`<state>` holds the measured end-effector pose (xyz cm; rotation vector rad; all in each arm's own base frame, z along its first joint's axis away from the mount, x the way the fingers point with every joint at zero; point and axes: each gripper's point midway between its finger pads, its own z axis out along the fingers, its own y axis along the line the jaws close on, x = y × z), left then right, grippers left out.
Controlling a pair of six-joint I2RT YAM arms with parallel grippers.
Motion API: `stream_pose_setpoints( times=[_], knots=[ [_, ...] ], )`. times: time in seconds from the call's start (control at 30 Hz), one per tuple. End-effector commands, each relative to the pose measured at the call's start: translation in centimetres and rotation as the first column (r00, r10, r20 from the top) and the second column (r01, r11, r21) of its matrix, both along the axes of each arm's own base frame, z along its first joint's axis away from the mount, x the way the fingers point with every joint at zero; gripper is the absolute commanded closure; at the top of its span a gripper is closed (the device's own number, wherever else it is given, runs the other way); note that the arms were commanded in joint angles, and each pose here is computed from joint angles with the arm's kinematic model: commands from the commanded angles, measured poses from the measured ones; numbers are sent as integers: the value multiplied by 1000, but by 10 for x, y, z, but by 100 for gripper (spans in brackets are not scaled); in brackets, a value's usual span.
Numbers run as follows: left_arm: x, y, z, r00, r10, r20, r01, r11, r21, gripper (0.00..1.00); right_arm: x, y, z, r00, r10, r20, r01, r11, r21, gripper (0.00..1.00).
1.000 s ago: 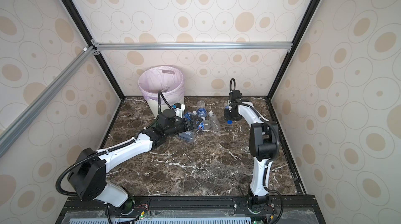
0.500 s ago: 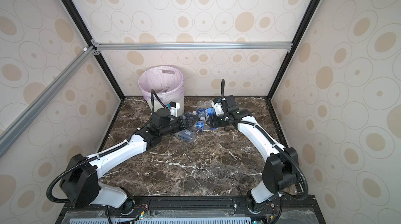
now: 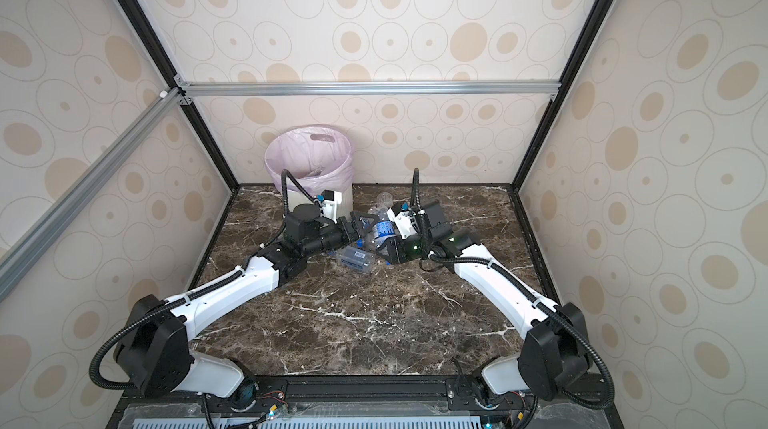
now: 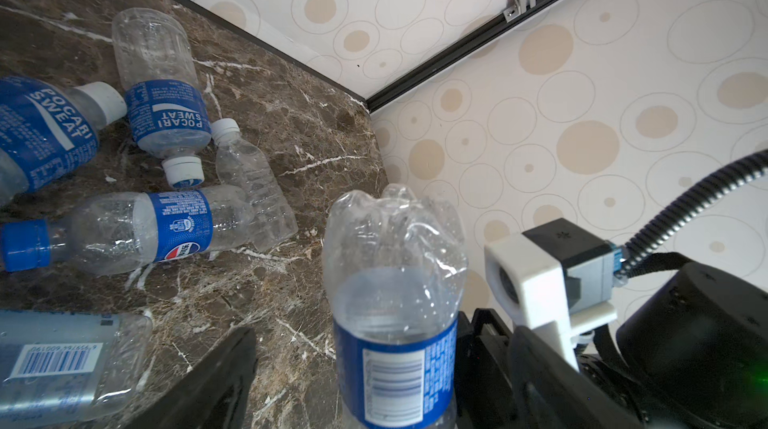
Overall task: Throw the plastic bottles in the bin
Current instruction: 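Close left gripper on the bottle's bottom end while right gripper opens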
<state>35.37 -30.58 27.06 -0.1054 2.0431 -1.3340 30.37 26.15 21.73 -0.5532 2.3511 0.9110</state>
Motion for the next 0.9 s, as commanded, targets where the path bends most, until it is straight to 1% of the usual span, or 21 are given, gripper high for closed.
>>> stream_pose_setpoints(
  times=[0.0,0.33,0.47,0.67,0.73,0.8,0.87],
  knots=[
    [0,-1,23,999,-7,43,9,999,-53,11,-5,10,17,998,30,47,-33,998,55,52],
    [0,1,19,999,0,35,2,998,-57,18,-14,27,30,995,74,71,-81,992,93,52],
    [1,0,18,999,1,35,2,998,-61,24,-16,32,34,993,82,85,-90,990,105,52],
    [0,0,16,999,-1,33,3,998,-65,38,-13,34,36,993,77,89,-87,990,107,51],
    [0,1,16,999,3,33,-1,998,-61,43,-11,33,37,993,71,90,-80,992,102,48],
    [1,3,17,999,12,39,-10,999,-52,49,-10,33,36,993,69,93,-78,992,95,42],
    [2,7,19,999,26,42,-25,999,-40,49,-9,32,40,993,65,102,-74,993,91,34]
  ],
)
